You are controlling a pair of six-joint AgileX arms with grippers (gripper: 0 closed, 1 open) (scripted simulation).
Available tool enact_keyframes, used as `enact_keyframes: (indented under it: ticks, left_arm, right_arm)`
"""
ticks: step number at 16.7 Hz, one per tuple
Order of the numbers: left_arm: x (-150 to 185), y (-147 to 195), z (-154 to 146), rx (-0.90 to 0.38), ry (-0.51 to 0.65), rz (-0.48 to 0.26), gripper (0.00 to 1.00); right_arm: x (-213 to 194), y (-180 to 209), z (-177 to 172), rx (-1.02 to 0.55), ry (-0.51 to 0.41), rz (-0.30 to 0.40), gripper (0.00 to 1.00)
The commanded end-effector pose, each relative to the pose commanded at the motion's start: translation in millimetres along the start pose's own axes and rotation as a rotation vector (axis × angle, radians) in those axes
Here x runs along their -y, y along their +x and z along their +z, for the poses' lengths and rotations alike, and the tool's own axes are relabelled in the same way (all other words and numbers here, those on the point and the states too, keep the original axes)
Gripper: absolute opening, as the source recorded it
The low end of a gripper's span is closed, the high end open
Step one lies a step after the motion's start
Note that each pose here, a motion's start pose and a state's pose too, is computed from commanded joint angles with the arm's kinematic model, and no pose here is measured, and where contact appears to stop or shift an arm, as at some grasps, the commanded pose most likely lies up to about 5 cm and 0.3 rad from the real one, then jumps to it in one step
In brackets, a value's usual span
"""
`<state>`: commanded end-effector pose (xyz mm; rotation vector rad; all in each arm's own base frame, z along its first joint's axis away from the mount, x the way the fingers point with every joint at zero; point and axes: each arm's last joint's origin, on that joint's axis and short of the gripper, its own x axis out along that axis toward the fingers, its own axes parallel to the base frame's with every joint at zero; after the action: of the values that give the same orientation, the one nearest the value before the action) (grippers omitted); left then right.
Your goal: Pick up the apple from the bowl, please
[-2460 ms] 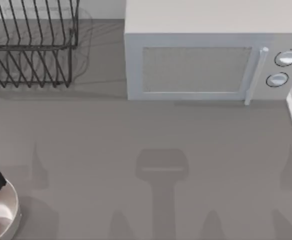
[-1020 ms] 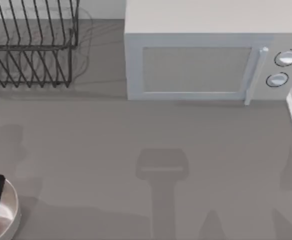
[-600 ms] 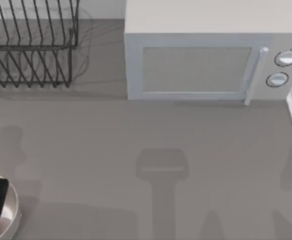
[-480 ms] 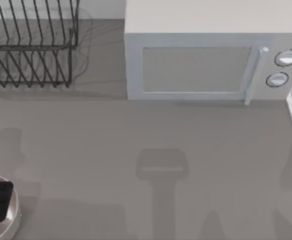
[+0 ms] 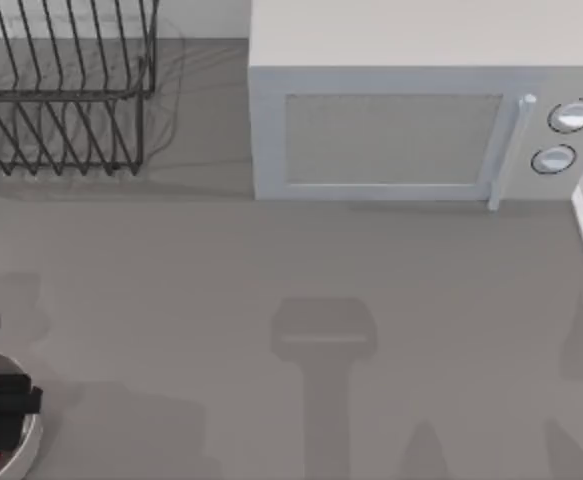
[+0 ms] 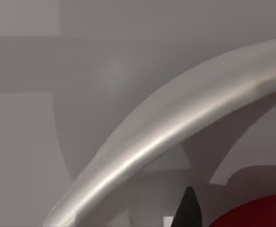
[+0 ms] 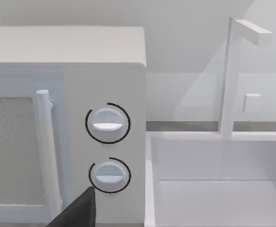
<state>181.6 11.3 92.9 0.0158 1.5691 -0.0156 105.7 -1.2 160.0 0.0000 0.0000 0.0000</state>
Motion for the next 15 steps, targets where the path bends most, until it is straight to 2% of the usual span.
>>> enact_keyframes:
  ticks: [4, 15]
  left_arm:
    - [0.0, 0.9, -0.4, -0.002, 0.0, 0.0, 1.0]
    - [0.0, 0.9, -0.4, -0.002, 0.0, 0.0, 0.17]
  right_arm:
    - [0.0, 0.0, 0.0, 0.0, 0.0, 0.0, 1.0]
    - [0.0, 0.0, 0.0, 0.0, 0.0, 0.0, 1.0]
